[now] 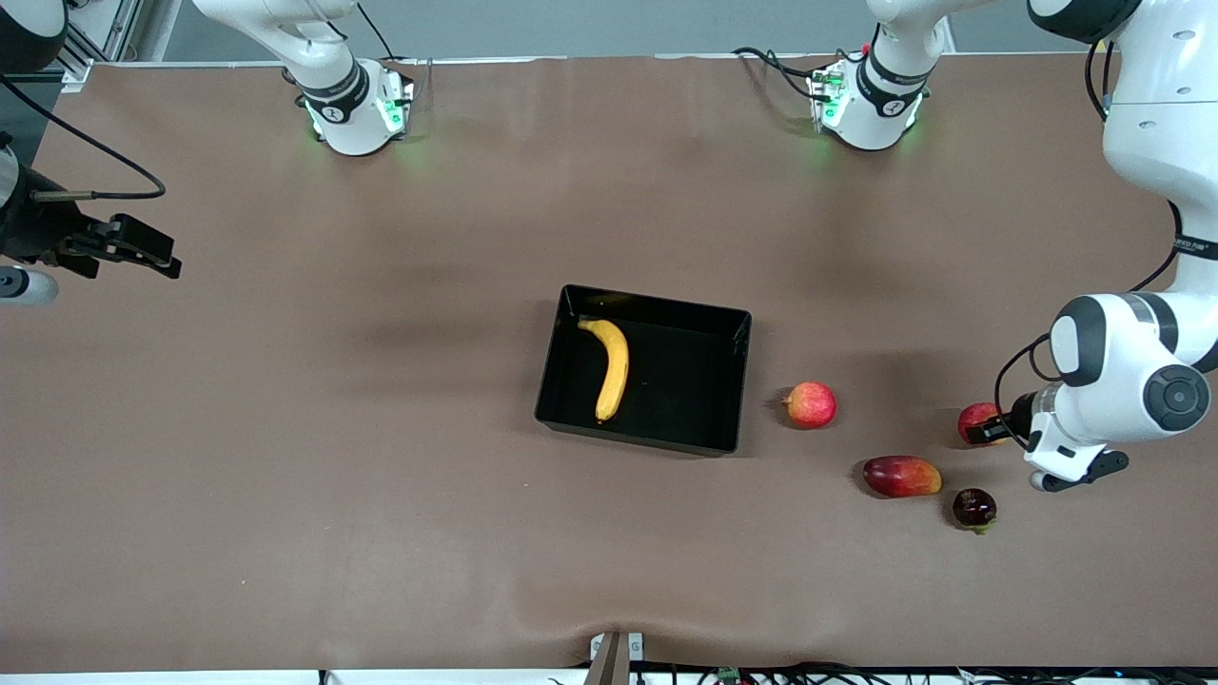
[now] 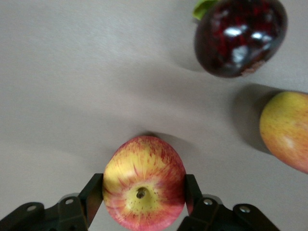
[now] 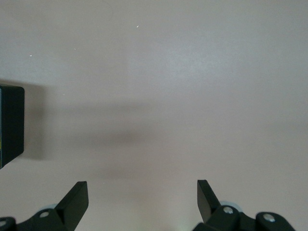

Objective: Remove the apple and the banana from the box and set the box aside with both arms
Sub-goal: 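Carry the apple out of the tray and lower it beside the mango, then release the apple and reach the left gripper into the tray toward the banana, then grasp the yellow banana with the left gripper while the right gripper approaches the tray, then set the banana beside the apples while the right gripper reaches the tray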

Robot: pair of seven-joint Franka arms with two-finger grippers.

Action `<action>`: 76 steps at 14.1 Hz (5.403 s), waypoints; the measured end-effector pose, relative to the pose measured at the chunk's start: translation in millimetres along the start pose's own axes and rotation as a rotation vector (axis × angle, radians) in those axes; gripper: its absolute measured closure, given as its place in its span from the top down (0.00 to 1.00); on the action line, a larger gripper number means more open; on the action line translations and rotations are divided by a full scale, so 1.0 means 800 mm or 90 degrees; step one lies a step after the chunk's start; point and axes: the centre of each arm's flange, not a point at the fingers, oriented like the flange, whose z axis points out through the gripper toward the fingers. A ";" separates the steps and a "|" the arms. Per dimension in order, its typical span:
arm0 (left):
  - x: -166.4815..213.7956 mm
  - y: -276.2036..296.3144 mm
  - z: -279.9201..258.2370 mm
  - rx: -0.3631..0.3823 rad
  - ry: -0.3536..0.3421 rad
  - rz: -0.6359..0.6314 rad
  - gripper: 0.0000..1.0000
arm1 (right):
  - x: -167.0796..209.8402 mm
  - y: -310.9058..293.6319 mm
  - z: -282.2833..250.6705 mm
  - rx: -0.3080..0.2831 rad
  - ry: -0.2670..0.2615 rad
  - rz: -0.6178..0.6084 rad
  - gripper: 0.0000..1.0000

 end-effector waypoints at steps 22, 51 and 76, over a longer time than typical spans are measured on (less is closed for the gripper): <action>-0.276 0.488 -0.143 -0.038 0.001 0.205 1.00 | 0.046 -0.119 0.059 -0.001 0.038 -0.097 1.00; -0.297 0.554 -0.253 -0.065 0.194 0.188 0.37 | 0.183 -0.223 0.296 0.020 0.239 -0.152 1.00; -0.147 0.098 0.053 0.024 0.046 0.601 0.37 | -0.016 -0.517 0.471 0.014 -0.069 -0.012 0.85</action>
